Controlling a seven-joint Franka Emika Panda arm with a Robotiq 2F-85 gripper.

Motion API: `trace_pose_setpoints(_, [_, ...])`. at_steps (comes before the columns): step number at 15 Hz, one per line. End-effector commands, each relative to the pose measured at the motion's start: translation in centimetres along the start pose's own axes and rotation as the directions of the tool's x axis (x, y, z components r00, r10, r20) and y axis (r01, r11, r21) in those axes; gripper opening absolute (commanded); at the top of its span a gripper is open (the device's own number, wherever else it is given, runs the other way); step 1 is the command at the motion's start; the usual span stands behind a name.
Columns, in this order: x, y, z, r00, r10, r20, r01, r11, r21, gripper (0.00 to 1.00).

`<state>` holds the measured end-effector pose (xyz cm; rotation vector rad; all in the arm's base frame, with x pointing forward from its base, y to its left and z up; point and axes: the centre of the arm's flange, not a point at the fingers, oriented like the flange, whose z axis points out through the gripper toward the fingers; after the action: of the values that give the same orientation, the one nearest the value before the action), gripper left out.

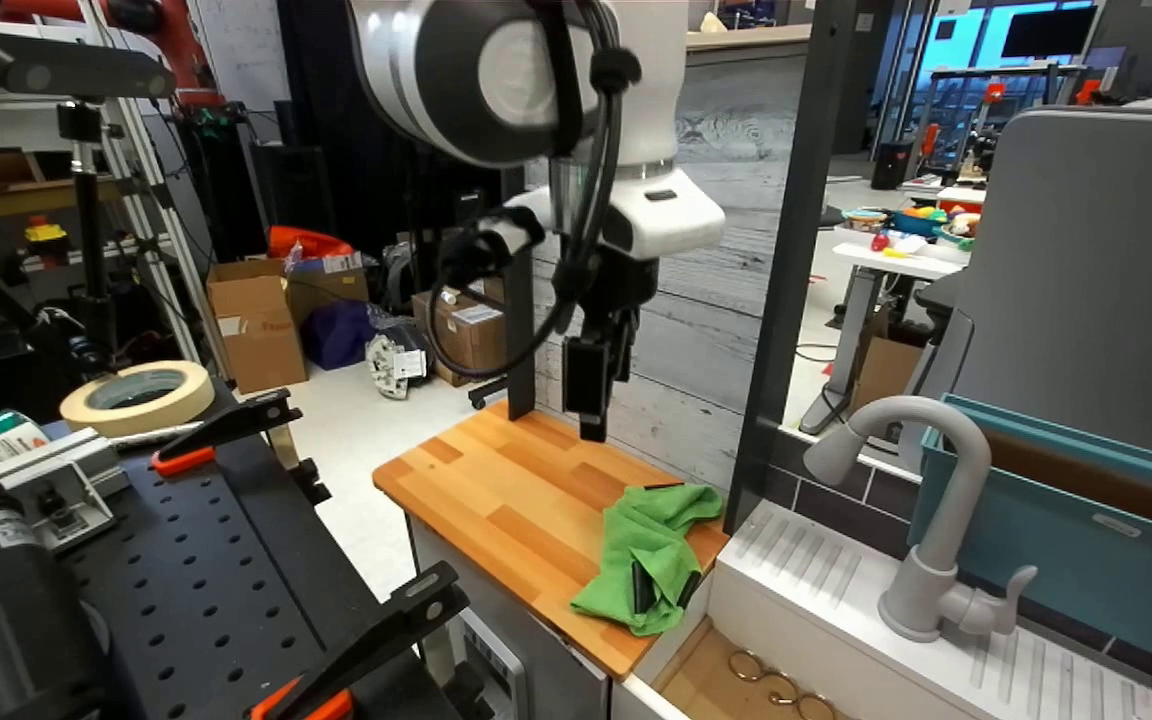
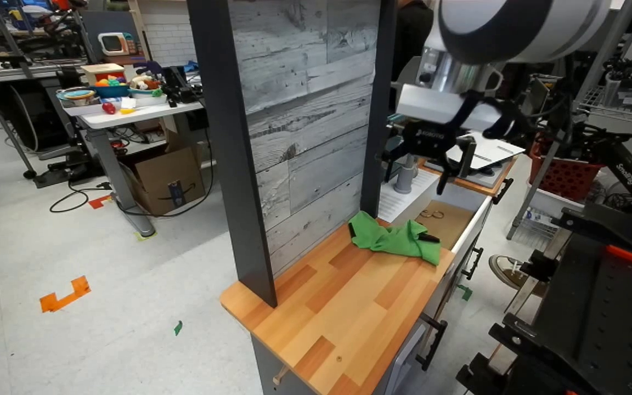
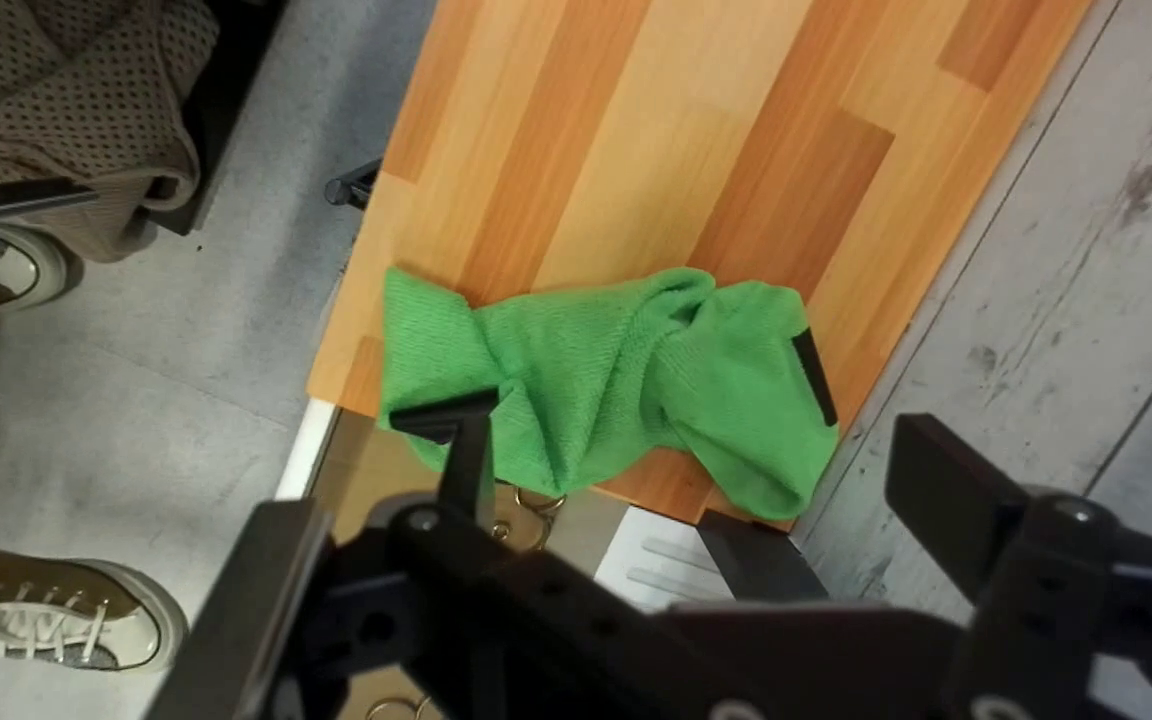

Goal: Move the towel to the left

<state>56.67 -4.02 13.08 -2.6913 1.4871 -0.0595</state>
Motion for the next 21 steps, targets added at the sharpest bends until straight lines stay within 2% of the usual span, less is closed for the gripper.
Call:
trace_pose_setpoints(1, [3.6, -4.5, 6.6, 0.997, 0.076, -0.017, -0.076, 0.997, -0.011, 1.0])
trace_pose_setpoints(4, [4.3, -5.0, 9.5, 0.997, 0.076, -0.015, -0.076, 0.997, -0.021, 1.0])
trace_pose_setpoints(5, [2.7, -2.8, 7.8, 0.998, 0.059, -0.013, -0.059, 0.998, -0.02, 1.0])
trace_pose_setpoints(8, [3.3, -3.5, 9.5, 0.998, 0.058, -0.017, -0.058, 0.998, -0.02, 1.0])
trace_pose_setpoints(13, [3.6, -3.8, 9.3, 0.998, 0.058, -0.021, -0.058, 0.998, -0.013, 1.0])
trace_pose_setpoints(17, [3.0, -2.4, 10.6, 0.995, 0.045, -0.084, -0.05, 0.997, -0.059, 1.0])
trace_pose_setpoints(21, [3.2, -1.8, 12.6, 0.996, 0.042, -0.082, -0.05, 0.993, -0.103, 1.0])
